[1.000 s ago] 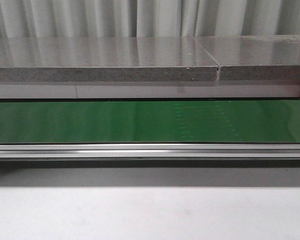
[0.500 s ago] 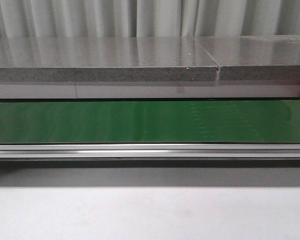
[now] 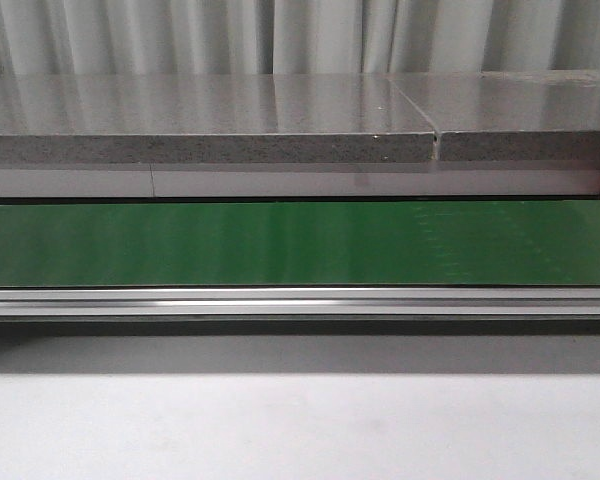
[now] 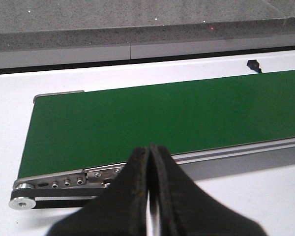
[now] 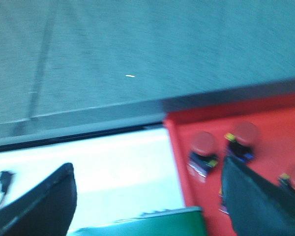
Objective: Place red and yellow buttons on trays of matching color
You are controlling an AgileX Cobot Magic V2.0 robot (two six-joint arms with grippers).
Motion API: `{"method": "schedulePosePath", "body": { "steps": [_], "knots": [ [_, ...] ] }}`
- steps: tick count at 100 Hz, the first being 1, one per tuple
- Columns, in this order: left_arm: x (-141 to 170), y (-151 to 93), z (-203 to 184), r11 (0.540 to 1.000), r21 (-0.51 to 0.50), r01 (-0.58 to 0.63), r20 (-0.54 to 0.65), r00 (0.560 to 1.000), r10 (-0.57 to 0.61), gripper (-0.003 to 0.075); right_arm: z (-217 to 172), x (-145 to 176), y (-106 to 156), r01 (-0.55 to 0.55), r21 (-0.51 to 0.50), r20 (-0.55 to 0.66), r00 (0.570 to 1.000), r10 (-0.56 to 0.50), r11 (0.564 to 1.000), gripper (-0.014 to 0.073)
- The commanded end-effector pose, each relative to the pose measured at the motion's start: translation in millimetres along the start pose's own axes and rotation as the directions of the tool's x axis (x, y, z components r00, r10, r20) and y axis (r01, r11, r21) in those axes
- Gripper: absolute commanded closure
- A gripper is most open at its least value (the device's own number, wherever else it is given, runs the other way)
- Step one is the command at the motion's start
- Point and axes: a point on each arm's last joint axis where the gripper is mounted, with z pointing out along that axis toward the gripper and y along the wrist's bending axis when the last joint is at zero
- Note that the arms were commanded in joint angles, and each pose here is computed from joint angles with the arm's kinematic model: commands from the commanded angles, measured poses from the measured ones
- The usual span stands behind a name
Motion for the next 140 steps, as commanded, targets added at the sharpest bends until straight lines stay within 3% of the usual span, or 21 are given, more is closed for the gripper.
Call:
{"method": "schedulePosePath", "body": {
  "steps": [1,24,73,85,116,140],
  "knots": [
    [-13.4,0.5,-2.7,1.000,-0.007,0.024,0.086,0.996,-0.023,0.0739,-27.0,-17.5,21.3,0.076,-0.047,0.132,0.989,-0.069,0.996,-0.0004],
    [-13.4,0.5,-2.7,1.000,-0.007,0.024,0.086,0.996,-0.023,0.0739,-72.9,7.9,49.5,0.171,-0.154,0.188,0.972,-0.141,0.973,-0.0004],
    [-13.4,0.5,-2.7,1.000,-0.007,0.024,0.086,0.996,-0.023,0.0739,-164.7,96.1,42.4,0.220,-0.228,0.225,0.960,-0.168,0.949,0.0011],
    [-13.4,0.5,-2.7,1.000,-0.007,0.024,0.086,0.996,-0.023,0.0739,-177.9,112.7,42.2,0.234,-0.254,0.216,0.960,-0.180,0.938,0.0133],
    [-13.4,0.5,-2.7,1.000,-0.007,0.024,0.086,0.996,-0.023,0.0739,-186.3,119.2,42.3,0.245,-0.266,0.222,0.957,-0.188,0.932,0.0668],
    [-13.4,0.5,-2.7,1.000,-0.007,0.024,0.086,0.996,-0.023,0.0739,-186.3,119.2,42.3,0.244,-0.266,0.222,0.957,-0.187,0.933,0.0661]
  ]
}}
